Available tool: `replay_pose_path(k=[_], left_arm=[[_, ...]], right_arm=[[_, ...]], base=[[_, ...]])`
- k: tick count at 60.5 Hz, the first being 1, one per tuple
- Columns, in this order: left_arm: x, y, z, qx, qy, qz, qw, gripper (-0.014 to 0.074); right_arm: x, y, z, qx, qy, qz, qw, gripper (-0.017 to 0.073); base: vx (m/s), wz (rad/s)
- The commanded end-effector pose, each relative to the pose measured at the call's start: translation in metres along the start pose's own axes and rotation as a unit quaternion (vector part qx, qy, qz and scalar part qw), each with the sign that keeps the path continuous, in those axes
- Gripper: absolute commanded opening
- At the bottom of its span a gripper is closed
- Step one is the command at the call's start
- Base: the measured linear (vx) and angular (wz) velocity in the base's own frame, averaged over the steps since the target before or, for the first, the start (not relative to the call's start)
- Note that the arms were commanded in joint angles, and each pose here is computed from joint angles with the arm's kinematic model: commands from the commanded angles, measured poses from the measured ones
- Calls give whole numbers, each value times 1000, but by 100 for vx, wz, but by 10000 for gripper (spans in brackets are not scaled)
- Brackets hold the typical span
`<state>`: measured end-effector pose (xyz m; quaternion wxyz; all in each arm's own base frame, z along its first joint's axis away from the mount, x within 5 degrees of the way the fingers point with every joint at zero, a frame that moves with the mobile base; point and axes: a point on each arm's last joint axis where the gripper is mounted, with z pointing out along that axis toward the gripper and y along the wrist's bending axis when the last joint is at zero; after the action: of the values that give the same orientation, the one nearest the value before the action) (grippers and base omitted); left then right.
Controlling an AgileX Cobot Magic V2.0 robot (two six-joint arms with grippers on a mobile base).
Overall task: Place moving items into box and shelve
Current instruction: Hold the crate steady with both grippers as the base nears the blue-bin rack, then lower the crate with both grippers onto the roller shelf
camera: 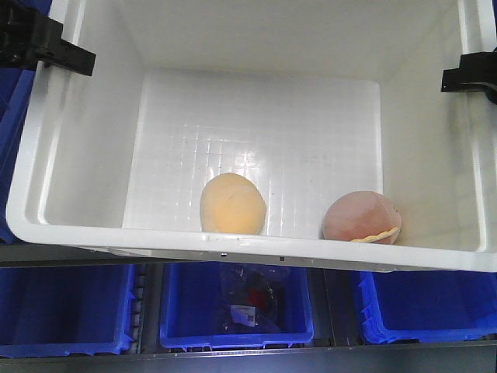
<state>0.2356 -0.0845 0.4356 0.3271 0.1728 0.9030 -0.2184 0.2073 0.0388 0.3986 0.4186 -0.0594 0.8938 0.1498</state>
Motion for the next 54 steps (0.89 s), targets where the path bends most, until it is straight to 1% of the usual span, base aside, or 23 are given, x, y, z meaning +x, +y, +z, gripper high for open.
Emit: replay_pose_path(k=[1,13,26,44,50,54], left_arm=[[-17,-28,-25,83,-104,-4,991,-6],[-15,-28,-24,86,-93,-4,992,-6],[-9,-29,-21,94,-55,-1,994,-6],[-14,-21,-4,89,-43,-12,995,-6],[-17,-16,6,84,-41,-19,995,-6],[-19,-11,18,81,-35,-27,996,-6]], right_arm=[[-22,15,-20,-49,-104,26,993,-6],[-22,15,-20,-49,-100,26,993,-6],[-20,14,-14,-51,-82,27,995,-6],[-23,6,23,-53,-42,49,997,-6],[-26,3,37,-60,-42,54,996,-6],[-30,1,47,-62,-56,50,995,-6]], base=[[0,0],[0,0],[0,0],[0,0],[0,0],[0,0]])
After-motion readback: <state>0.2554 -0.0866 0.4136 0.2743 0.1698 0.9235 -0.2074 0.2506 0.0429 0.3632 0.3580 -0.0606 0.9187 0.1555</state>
